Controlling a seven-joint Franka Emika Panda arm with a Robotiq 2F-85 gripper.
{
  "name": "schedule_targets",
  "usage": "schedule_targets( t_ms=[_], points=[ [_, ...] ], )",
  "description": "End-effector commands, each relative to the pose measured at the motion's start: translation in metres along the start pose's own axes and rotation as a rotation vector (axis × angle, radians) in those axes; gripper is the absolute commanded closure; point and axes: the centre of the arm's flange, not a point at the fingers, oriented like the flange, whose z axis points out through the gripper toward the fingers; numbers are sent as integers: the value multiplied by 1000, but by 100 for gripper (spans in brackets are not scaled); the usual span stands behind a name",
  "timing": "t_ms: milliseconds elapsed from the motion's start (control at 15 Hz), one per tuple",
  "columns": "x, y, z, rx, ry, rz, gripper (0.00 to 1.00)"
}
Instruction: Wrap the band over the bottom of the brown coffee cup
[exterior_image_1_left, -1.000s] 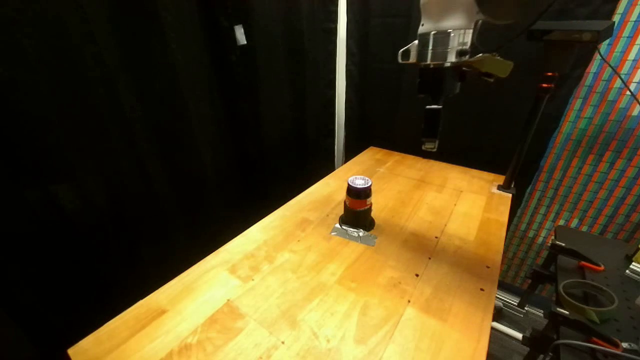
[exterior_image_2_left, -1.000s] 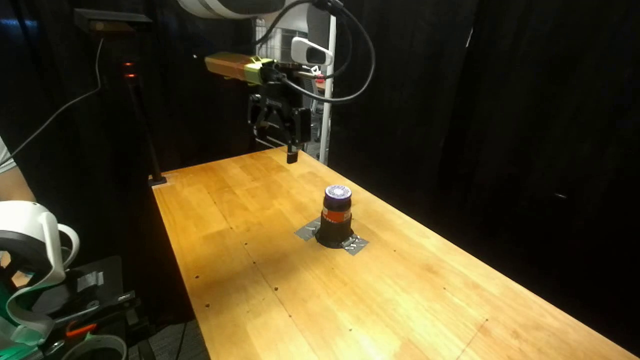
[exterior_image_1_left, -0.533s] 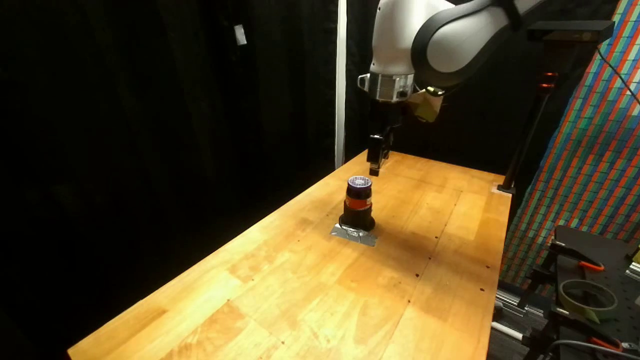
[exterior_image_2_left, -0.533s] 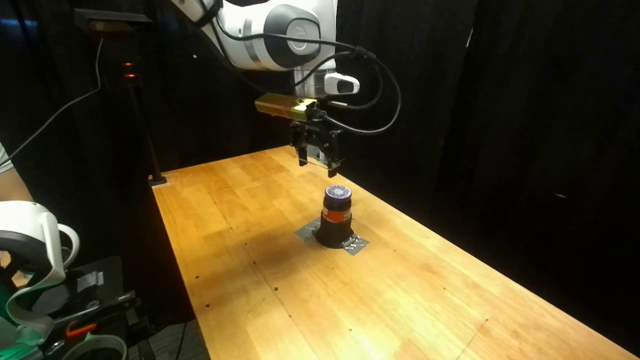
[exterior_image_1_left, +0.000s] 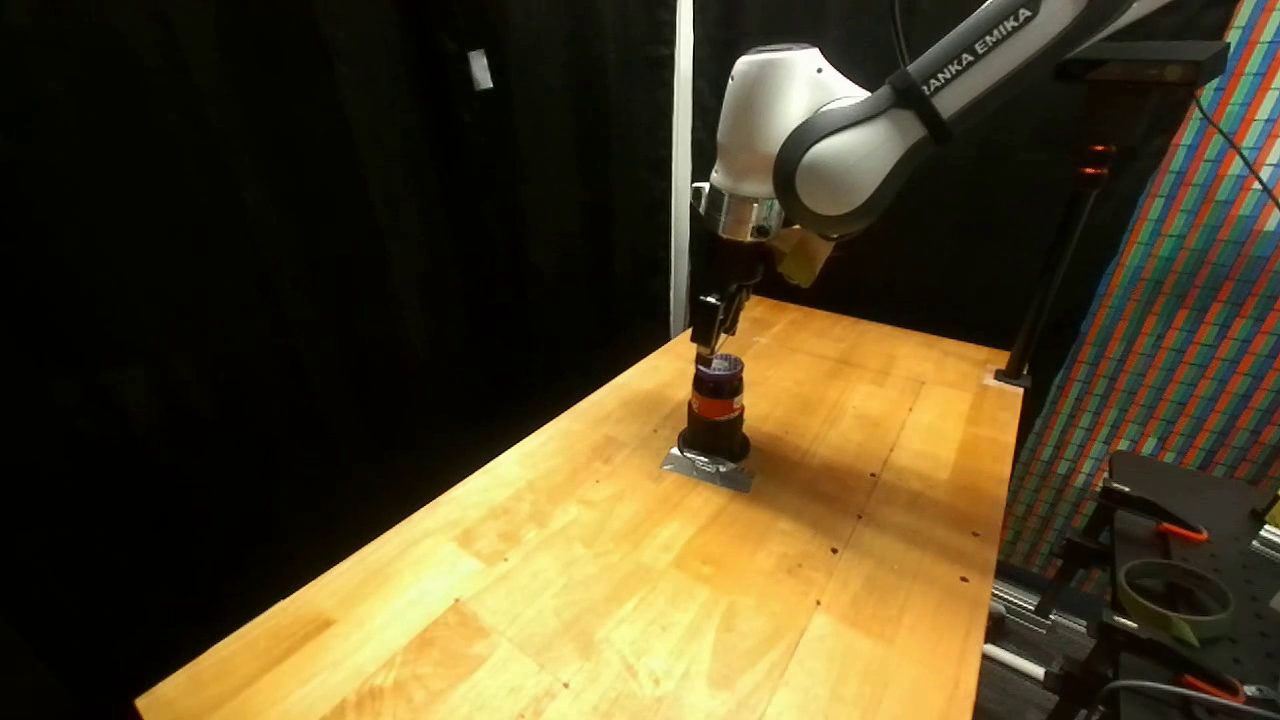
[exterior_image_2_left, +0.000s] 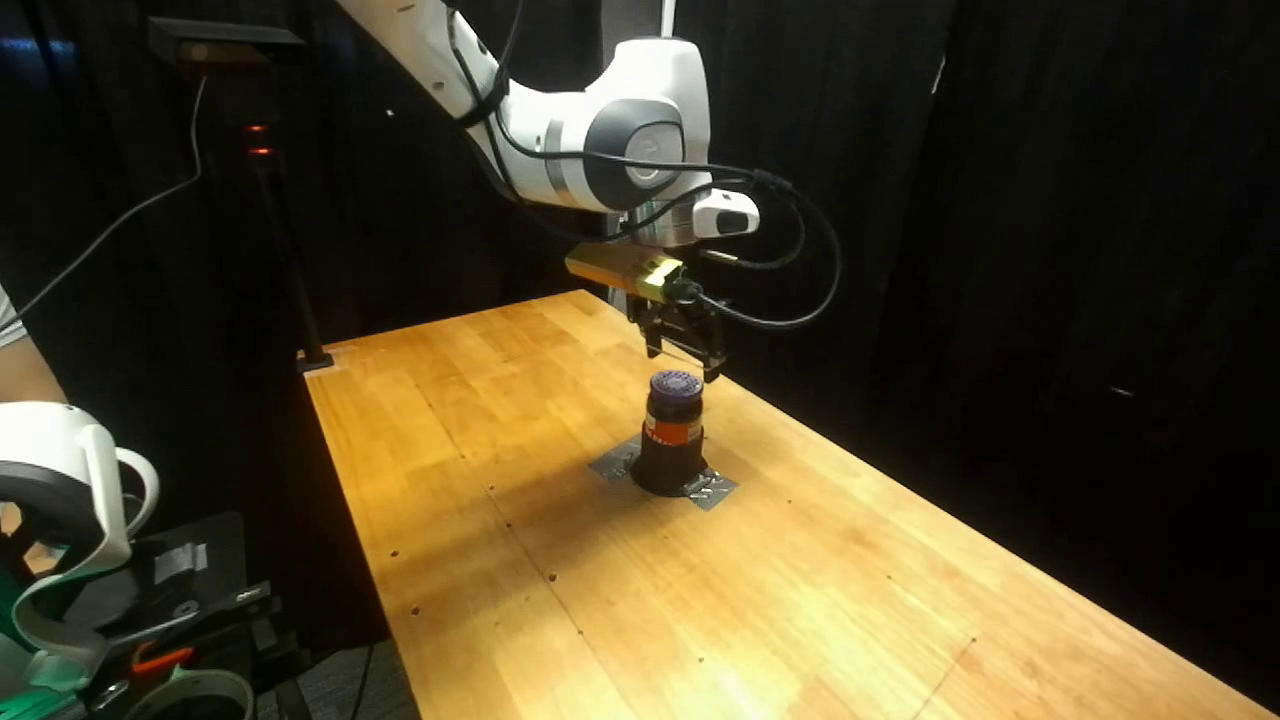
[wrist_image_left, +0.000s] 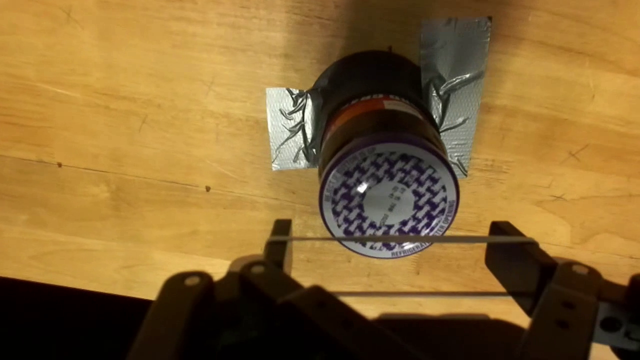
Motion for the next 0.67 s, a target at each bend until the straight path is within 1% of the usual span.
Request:
schedule_targets(
  t_ms=[0, 133, 267, 600],
  points=[
    [19, 0, 13, 8, 30, -7, 0],
    [21, 0, 22, 2, 48, -14, 0],
    [22, -1, 28, 2, 47, -17, 0],
    [20, 3, 46, 27, 13, -14, 0]
  ],
)
